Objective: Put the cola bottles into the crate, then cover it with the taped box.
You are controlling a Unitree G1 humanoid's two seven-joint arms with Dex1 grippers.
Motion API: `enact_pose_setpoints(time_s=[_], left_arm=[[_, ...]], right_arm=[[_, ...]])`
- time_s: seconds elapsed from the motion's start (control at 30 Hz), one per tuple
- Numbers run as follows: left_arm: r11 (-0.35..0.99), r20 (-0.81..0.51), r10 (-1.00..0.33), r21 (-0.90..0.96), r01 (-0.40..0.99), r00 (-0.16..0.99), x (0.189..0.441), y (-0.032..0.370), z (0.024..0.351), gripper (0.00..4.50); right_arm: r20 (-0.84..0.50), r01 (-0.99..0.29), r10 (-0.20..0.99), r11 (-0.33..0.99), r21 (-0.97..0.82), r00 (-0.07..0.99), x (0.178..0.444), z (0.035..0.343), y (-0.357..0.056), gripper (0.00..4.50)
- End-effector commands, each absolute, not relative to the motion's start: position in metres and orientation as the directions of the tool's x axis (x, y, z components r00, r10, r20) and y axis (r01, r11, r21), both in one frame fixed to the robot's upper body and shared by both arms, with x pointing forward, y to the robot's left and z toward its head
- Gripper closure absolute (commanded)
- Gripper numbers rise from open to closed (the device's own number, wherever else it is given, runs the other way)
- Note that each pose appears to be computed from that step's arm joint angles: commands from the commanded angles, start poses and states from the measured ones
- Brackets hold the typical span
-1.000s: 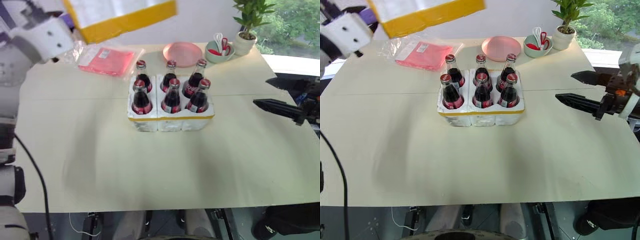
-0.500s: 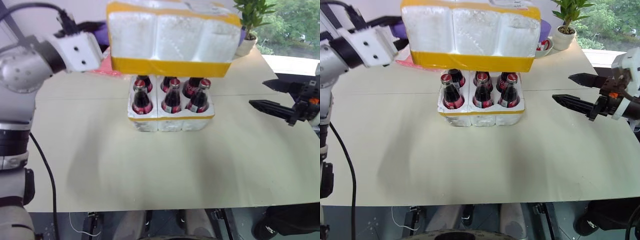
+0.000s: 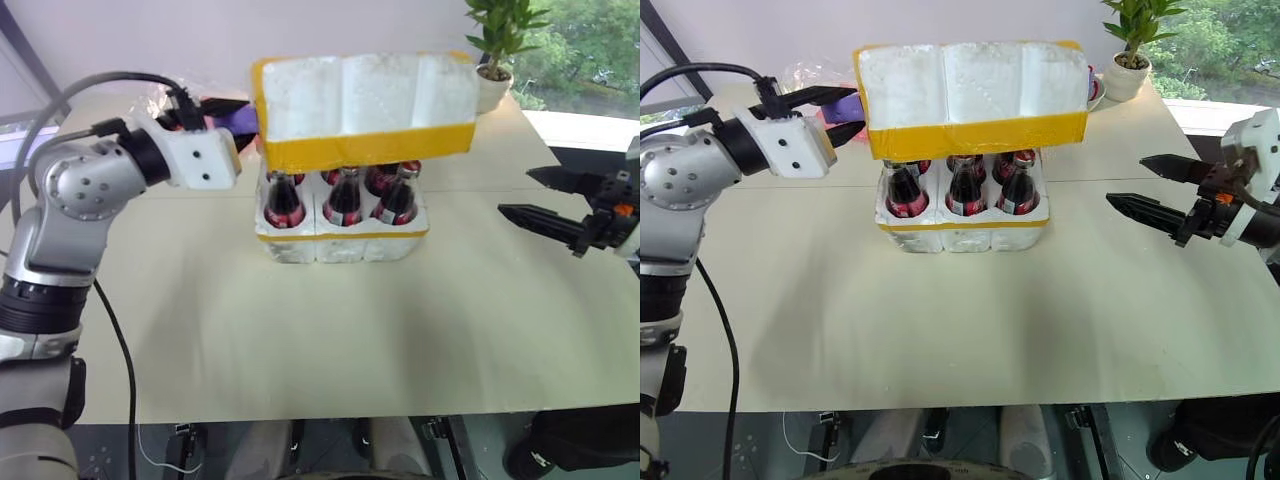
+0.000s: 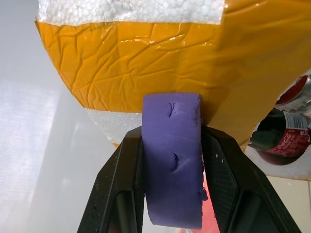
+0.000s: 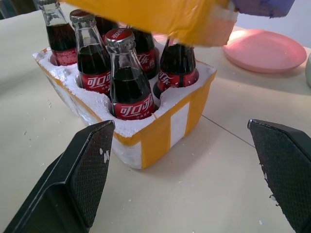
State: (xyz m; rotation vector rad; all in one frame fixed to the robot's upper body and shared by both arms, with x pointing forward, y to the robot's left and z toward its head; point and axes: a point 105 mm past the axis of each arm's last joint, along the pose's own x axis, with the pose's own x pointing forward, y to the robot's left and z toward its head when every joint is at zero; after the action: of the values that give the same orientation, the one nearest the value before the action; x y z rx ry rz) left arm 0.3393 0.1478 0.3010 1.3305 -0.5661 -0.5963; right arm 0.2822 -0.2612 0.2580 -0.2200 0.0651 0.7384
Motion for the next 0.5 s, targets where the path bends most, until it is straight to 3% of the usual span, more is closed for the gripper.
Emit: enact_pose_setpoints(time_s=[0.03,0.4,0.5], left_arm=[[0.128,0.080,-0.657,0.992,0.007,0.750,0.3379,0.1629,0.3143,2.77],[0.098,0.084,-0.674,0.995,-0.023,0.734,0.3381,0.1654,0.3120,2.77],[0.085,0.074,-0.681,0.996,-0.021,0.728,0.3367,0.1645,0.3101,3.60]], right_arm=[[-0.095,-0.662,0.660,0.714,-0.226,0.745,0.2796,0.2742,-0.2600,0.00],[-0.092,-0.652,0.651,0.721,-0.237,0.753,0.2817,0.2775,-0.2620,0.00],[-0.089,-0.648,0.648,0.725,-0.234,0.756,0.2814,0.2780,-0.2638,0.00]])
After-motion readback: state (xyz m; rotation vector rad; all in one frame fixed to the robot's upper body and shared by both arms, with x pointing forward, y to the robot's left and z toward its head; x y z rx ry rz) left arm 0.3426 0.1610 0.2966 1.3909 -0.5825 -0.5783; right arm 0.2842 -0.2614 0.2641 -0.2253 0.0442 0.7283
